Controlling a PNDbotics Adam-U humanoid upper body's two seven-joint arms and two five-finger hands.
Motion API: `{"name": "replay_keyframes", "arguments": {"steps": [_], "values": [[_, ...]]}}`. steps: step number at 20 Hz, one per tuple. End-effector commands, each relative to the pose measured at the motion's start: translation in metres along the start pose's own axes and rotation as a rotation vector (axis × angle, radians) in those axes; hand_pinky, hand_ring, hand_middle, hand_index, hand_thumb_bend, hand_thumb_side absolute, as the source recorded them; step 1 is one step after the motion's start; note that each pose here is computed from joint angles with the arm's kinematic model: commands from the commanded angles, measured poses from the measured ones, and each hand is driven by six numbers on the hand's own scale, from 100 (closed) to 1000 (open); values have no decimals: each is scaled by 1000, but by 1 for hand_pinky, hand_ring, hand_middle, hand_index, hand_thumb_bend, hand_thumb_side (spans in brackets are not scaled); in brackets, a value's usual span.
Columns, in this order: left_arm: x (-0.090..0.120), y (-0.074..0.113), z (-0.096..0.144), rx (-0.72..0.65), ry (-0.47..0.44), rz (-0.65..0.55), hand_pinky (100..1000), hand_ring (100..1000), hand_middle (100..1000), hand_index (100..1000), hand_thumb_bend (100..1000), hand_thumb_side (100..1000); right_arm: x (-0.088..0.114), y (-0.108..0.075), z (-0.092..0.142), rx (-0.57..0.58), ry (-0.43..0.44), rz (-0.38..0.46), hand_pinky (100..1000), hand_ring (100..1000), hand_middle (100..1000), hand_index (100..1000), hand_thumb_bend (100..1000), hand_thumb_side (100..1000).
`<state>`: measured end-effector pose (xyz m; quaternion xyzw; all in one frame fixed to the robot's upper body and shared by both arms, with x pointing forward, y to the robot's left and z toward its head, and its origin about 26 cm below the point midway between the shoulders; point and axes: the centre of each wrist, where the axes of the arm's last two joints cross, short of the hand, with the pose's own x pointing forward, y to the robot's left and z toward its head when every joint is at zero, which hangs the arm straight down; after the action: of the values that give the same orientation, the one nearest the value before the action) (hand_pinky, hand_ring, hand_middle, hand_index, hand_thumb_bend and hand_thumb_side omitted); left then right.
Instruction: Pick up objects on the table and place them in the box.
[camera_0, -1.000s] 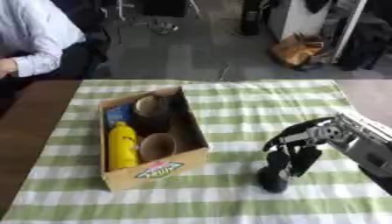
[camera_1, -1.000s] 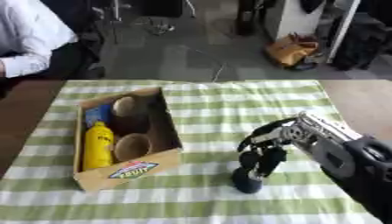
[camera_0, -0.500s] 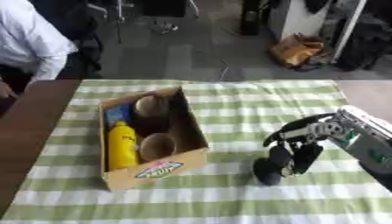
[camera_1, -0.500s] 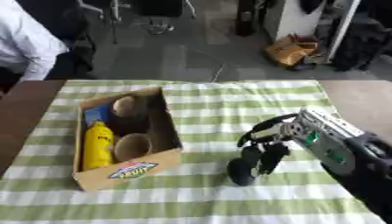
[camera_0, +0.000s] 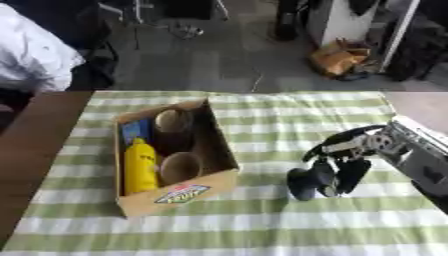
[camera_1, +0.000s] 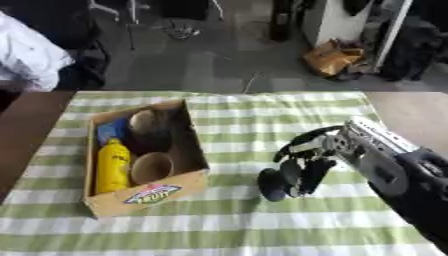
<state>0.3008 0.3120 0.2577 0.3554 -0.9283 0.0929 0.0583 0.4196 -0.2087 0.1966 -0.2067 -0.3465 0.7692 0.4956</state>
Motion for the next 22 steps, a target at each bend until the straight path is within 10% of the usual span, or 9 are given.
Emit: {"name": "replay_keyframes", "arguments": {"steps": [1, 22], "values": [[3, 2, -10, 14, -37, 0, 899, 968, 942, 1000, 100, 978, 3, -17, 16, -58, 7, 7, 100, 379, 404, 466, 100, 323], [4, 0, -12, 4, -48, 8, 900, 967, 943, 1000, 100, 976, 58, -74, 69, -283, -83, 131, 100, 367, 397, 463, 100, 385]]}}
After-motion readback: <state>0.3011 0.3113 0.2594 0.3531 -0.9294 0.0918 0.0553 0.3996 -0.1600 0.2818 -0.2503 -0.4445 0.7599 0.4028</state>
